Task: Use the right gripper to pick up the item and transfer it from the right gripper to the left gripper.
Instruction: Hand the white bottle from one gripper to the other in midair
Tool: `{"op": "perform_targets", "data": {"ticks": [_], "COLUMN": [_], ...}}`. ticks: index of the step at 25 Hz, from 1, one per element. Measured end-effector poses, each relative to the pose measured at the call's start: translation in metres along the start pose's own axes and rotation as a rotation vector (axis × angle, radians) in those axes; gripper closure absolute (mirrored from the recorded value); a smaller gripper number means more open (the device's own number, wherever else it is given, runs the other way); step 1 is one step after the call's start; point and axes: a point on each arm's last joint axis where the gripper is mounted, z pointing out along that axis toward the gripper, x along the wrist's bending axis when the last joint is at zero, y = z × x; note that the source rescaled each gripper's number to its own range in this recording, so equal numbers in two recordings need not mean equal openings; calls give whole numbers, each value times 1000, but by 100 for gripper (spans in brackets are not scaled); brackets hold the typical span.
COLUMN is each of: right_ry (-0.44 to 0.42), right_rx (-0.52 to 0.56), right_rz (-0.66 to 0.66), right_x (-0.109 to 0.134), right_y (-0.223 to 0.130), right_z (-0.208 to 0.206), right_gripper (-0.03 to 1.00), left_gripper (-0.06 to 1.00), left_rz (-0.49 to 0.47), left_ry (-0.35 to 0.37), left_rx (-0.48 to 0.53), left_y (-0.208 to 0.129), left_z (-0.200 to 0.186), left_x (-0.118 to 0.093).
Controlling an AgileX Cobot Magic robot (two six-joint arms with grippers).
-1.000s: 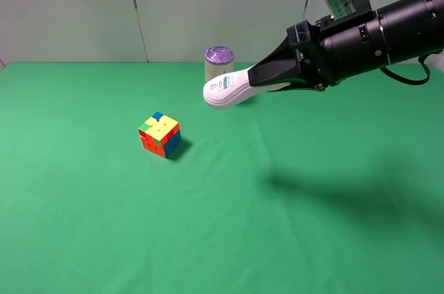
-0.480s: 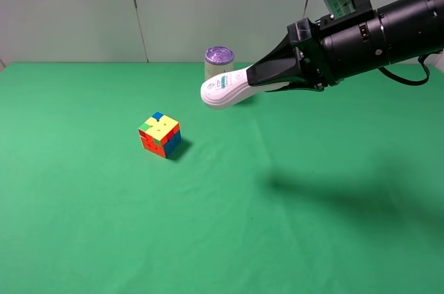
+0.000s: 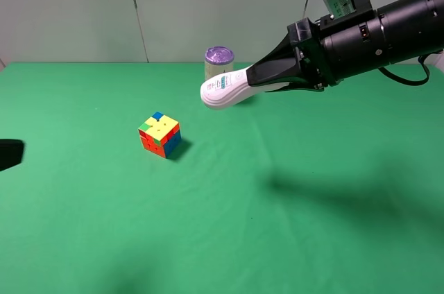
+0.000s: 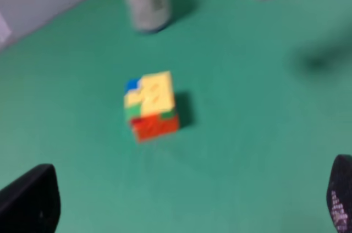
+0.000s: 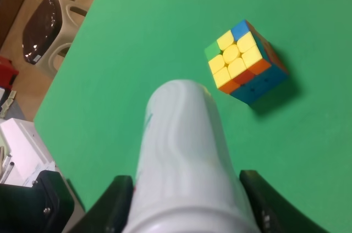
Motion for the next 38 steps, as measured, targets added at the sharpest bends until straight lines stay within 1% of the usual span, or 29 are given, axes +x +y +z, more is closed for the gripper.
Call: {"op": "perform_targets", "data": {"ticks": [1,3,4,5,7,11,15,17,20,22,25,29,32,36,38], "right_ry": [0,0,0,0,1,2,17,21,21,22,22,22,22,22,22], "right_rx": [0,0,0,0,1,1,3,4,4,3,3,3,3,3,2], "right_rz": [0,0,0,0,0,1,7,8,8,9,10,10,10,10,10], "right_x": [0,0,0,0,0,0,2,2,2,2,2,2,2,2,2], "right_y": [0,0,0,0,0,0,0,0,0,0,0,0,0,0,0], "right_z": [0,0,0,0,0,0,0,0,0,0,0,0,0,0,0], "right_gripper": [96,96,96,96,96,96,96,96,96,96,96,96,96,96,96], "left_gripper": [-6,-6,-6,-6,-6,-6,-6,-6,-6,-6,-6,-6,-6,-6,-6], "left_rz": [35,147,185,202,218,220,201,218,268,317,383,464,495,516,528], "left_ry": [-36,-99,-122,-147,-194,-272,-341,-379,-424,-415,-425,-480,-508,-517,-533], "left_rx": [-16,-40,-58,-62,-72,-101,-141,-151,-156,-159,-162,-144,-125,-125,-129], "left_y": [3,7,9,10,11,9,7,8,19,31,46,56,58,65,69], "left_z": [7,20,25,32,47,74,99,111,128,139,155,178,196,213,221], "left_x": [2,4,6,8,12,19,24,23,18,16,10,-2,-9,-13,-18]}}
